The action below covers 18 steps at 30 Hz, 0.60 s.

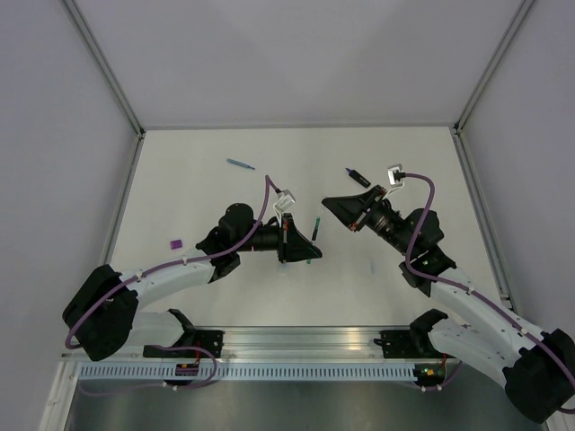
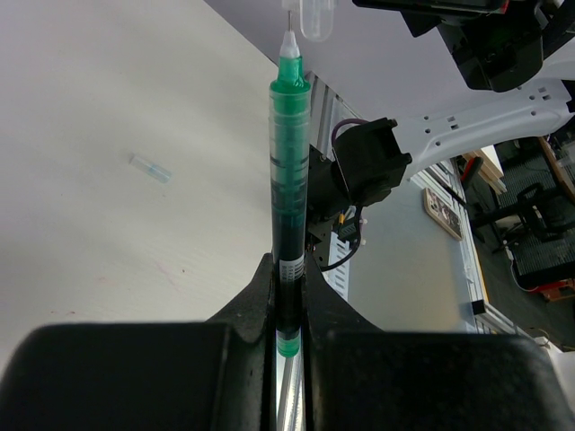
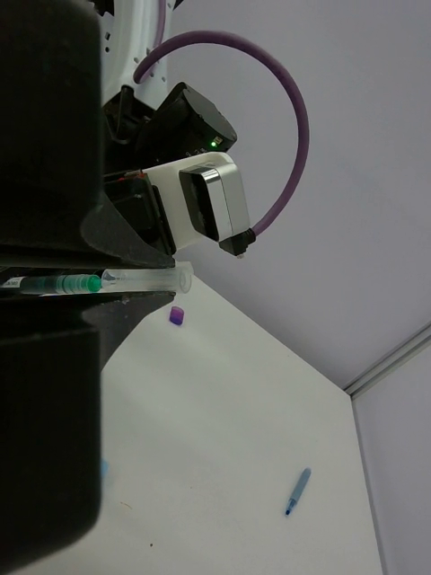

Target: Insert the pens into the pen caps

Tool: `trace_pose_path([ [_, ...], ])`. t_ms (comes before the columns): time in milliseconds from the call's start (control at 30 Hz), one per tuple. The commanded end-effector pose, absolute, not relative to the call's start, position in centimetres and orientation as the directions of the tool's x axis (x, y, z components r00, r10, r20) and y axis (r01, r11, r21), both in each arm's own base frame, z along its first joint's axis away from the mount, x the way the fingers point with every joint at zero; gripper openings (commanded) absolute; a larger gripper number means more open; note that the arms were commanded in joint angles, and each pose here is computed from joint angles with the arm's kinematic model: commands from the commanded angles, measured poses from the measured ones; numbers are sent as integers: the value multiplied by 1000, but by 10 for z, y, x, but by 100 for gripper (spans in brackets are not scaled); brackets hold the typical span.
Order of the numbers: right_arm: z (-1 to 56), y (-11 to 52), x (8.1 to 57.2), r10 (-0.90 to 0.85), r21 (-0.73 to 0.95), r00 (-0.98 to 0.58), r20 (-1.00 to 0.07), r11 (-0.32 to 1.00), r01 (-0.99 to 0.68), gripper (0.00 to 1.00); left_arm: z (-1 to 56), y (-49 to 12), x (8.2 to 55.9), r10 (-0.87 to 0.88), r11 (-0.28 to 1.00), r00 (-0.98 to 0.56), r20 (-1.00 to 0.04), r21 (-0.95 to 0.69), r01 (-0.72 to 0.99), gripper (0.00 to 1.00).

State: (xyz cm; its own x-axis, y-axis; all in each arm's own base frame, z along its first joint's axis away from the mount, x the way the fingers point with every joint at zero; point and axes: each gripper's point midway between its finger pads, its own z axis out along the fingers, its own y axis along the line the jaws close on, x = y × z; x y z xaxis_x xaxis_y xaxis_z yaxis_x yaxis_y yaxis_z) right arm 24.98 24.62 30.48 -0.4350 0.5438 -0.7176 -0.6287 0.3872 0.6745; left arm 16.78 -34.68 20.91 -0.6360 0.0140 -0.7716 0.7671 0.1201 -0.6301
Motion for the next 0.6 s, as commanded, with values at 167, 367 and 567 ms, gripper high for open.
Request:
trace_pose_path([
  [167, 314, 250, 245, 567, 660, -409, -715, 355, -662, 0, 227, -350, 171, -20, 90, -568, -823, -567, 818, 2],
  [367, 315, 249, 246, 572, 656, -396, -718, 366, -660, 0, 228, -350, 170, -18, 84, -568, -823, -567, 819, 2],
  [567, 312, 248, 249, 564, 646, -384, -731, 389, -657, 0, 226, -350, 171, -19, 87, -573, -819, -573, 815, 2],
])
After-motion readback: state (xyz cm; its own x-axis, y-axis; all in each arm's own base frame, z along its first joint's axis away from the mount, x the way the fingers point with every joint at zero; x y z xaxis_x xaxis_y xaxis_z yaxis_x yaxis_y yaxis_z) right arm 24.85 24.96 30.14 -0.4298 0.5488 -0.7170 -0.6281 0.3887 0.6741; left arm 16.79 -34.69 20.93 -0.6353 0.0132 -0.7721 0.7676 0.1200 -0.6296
